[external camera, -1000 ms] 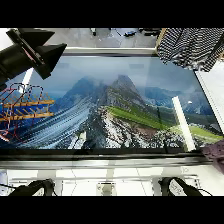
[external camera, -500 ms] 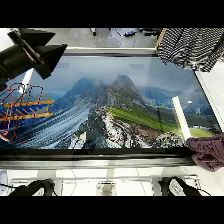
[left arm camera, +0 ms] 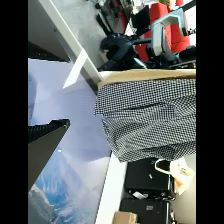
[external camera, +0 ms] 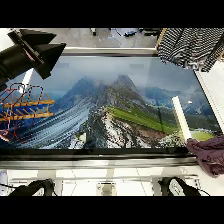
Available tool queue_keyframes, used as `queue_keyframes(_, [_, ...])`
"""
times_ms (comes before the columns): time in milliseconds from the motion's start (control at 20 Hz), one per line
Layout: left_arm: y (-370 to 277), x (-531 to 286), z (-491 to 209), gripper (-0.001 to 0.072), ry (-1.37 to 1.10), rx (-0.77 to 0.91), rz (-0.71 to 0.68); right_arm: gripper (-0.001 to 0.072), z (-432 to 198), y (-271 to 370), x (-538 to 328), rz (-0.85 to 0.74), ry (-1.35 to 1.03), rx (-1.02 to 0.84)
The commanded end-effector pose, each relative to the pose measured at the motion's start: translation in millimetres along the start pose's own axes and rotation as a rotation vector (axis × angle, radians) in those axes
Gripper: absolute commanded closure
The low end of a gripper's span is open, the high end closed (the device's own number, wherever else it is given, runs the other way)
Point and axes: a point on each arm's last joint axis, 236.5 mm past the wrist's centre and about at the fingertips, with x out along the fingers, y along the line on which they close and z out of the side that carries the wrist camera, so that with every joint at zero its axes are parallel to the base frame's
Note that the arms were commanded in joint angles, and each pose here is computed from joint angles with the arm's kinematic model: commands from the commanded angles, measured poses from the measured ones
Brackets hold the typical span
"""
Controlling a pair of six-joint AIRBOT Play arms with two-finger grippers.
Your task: Fold the clothes and pants, and hang the long-sleeved shirts on hangers.
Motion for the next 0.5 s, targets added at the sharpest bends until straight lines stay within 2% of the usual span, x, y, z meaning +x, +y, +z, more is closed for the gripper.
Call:
queue_keyframes(0, [0, 0, 0, 0.0296, 0.0, 0.001, 0.0, 0.0685, 6, 29, -12, 0.158, -0.027, -0.135])
queue_keyframes(100, [0, 0, 0, 0.0296, 0.0, 0.001, 0.0, 0.0685, 1, 25, -14, 0.154, -0.007, -0.152])
queue_keyframes(300, [0, 0, 0, 0.0296, 0.0, 0.001, 0.0, 0.0685, 25, -22, -37, 0.055, -0.087, -0.015])
queue_keyframes(450, [0, 1, -1, 0.0296, 0.002, -0.001, 0.0, 0.0686, 38, -50, -55, 0.012, -0.137, 0.01])
